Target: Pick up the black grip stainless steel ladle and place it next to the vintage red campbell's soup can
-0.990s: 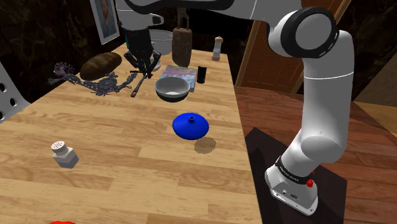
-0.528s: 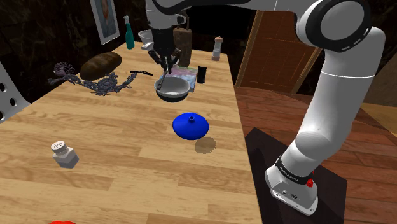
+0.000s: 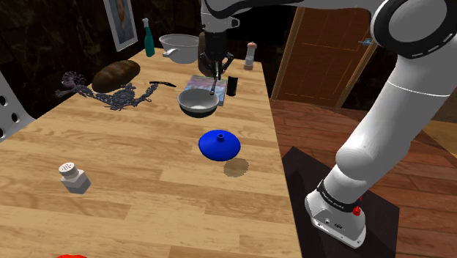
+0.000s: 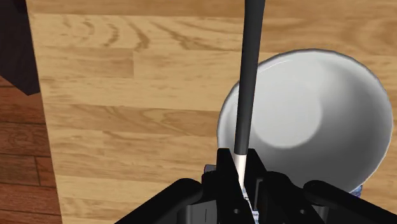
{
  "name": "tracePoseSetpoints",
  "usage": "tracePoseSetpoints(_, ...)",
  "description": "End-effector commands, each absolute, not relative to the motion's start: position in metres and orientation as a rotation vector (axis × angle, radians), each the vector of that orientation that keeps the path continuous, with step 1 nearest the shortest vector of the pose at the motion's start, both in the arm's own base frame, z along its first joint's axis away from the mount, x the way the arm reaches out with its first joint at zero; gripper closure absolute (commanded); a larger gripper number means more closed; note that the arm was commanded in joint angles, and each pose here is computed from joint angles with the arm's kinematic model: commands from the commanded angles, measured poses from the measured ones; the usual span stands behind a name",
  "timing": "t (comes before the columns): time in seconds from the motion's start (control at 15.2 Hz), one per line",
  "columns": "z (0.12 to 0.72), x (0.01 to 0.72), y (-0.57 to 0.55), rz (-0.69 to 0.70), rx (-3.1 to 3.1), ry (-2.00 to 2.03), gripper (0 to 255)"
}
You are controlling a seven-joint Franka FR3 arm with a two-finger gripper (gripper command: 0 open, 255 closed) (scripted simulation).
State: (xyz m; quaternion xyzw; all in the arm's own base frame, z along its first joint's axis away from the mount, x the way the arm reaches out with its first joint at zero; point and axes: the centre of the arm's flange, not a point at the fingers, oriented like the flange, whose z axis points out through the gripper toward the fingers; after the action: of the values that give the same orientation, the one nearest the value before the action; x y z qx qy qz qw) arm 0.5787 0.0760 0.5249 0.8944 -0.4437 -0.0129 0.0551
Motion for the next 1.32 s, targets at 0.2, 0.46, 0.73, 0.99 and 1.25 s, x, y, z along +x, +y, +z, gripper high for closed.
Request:
tracePoseSetpoints(0.2, 0.528, 0.567, 0.013, -0.039, 2.717, -1.345, 255)
tracePoseSetpoints(0.46, 0.523, 0.562, -0.016, -0.039, 2.717, -1.345, 255)
tracePoseSetpoints(0.73, 0.502, 0.562, -0.016, -0.039, 2.717, -1.345, 255)
tracePoseSetpoints(0.99, 0.481, 0.562, -0.016, -0.039, 2.717, -1.345, 255)
tracePoseSetpoints(1.25, 0.459, 0.562, -0.016, -0.039, 2.717, -1.345, 255)
